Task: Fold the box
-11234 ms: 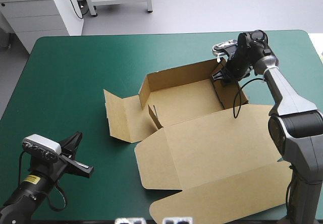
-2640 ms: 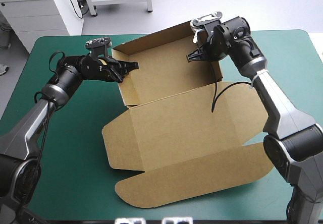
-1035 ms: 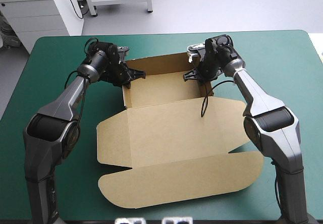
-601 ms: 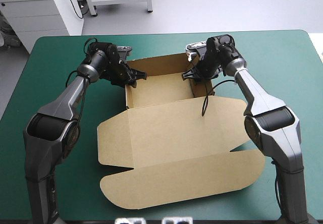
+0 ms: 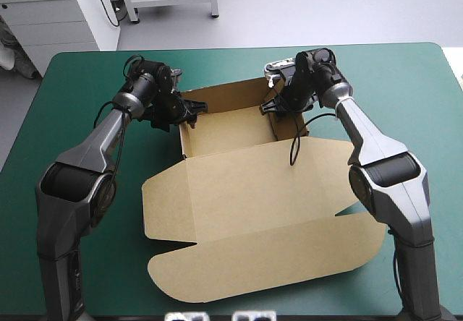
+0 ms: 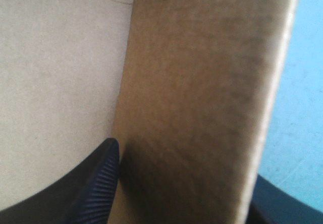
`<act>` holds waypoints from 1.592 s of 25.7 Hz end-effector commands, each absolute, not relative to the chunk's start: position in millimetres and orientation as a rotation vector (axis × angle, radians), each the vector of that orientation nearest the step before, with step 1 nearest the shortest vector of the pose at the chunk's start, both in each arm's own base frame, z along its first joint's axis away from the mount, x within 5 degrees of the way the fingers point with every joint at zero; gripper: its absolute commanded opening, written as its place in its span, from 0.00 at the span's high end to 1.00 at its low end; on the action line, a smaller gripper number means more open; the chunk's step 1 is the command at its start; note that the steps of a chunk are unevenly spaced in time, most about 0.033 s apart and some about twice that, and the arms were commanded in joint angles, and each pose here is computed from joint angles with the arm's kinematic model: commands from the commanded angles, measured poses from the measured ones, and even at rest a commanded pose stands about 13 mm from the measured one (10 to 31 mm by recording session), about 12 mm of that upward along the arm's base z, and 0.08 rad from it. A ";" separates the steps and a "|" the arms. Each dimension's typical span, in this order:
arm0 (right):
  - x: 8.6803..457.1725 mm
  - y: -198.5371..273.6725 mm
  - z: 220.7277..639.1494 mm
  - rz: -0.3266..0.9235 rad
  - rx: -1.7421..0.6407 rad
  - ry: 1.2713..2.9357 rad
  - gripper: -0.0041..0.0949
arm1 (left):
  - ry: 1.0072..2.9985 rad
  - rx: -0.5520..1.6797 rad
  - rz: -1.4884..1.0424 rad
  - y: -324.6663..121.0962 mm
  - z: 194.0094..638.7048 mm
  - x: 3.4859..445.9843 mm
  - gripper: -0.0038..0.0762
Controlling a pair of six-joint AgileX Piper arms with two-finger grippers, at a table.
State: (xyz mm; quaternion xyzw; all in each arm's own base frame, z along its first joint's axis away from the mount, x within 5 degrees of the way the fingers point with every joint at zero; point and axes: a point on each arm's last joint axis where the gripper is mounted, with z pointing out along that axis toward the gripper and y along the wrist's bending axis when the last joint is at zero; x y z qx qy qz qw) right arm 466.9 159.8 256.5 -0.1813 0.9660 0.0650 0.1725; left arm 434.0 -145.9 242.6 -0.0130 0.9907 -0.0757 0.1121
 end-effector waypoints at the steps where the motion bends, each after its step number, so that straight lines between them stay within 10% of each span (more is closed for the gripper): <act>1: 463.5 143.1 288.5 0.059 -0.531 2.674 0.45 | 2.952 -0.063 -0.211 -151.9 262.8 422.1 0.43; 33: 411.8 107.2 412.7 -0.033 -0.482 2.396 0.39 | 2.544 0.229 -0.343 -146.7 400.2 393.8 0.43; 41: 359.2 93.5 479.6 -0.004 -0.438 2.235 0.74 | 2.290 0.347 -0.327 -122.1 488.0 324.5 0.73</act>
